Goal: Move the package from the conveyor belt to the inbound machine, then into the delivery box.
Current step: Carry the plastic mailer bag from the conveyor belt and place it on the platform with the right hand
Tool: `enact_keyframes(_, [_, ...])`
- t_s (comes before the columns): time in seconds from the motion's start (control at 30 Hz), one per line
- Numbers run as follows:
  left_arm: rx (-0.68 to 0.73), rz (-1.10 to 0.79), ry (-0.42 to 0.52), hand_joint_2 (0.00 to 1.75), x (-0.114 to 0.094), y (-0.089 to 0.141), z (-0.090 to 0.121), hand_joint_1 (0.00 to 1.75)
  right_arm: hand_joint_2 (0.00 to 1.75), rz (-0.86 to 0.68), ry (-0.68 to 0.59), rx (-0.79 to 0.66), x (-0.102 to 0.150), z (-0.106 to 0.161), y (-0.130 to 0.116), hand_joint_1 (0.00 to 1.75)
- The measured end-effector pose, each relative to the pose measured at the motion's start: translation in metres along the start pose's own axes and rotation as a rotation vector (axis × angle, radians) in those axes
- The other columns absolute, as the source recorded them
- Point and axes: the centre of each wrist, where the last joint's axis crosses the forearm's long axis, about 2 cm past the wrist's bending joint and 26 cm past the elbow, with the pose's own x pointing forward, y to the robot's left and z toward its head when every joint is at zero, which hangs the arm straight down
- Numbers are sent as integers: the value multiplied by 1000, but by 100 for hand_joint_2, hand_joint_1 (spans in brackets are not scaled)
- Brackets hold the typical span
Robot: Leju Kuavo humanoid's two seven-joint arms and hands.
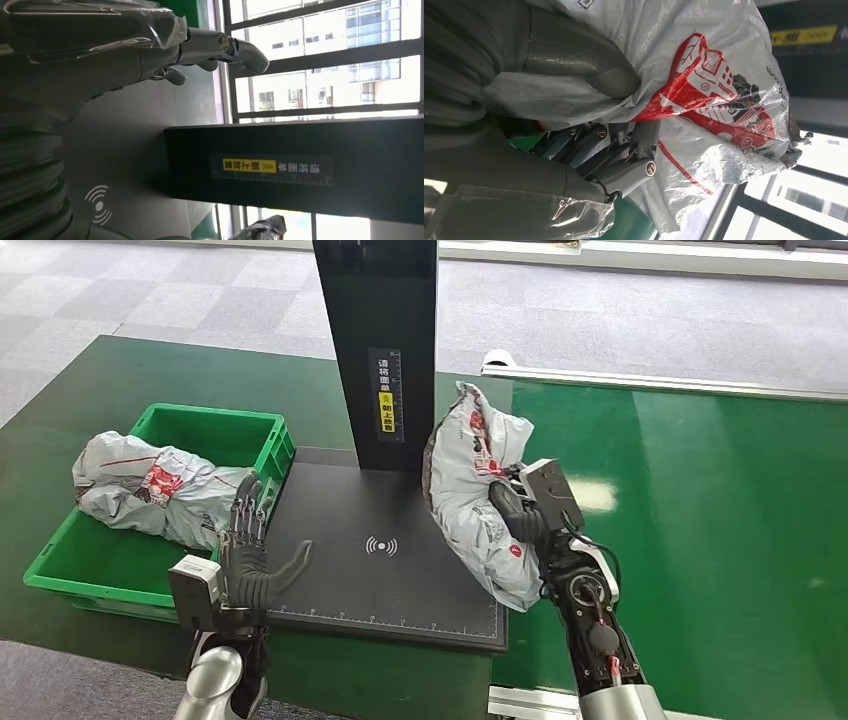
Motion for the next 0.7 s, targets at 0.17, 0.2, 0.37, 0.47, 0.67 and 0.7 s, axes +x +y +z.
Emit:
enact_keyframes(0.17, [24,-17,-14,175,2,7,-11,0,175,8,45,99,9,-25,23,144])
enact_keyframes(0.2, [27,-19,-15,175,2,8,-12,0,175,12,52,112,9,-27,27,117])
enact_keyframes(0.37, [32,-22,-12,175,2,9,-13,0,175,30,77,145,10,-31,36,9])
enact_keyframes(0.47, [38,-24,-9,175,2,10,-13,0,175,61,113,185,6,-34,44,2])
enact_keyframes(0.67, [41,-24,-3,175,2,10,-13,0,175,98,140,233,2,-35,49,0])
enact_keyframes(0.7, [42,-24,-3,175,2,10,-13,0,175,100,143,235,2,-35,49,0])
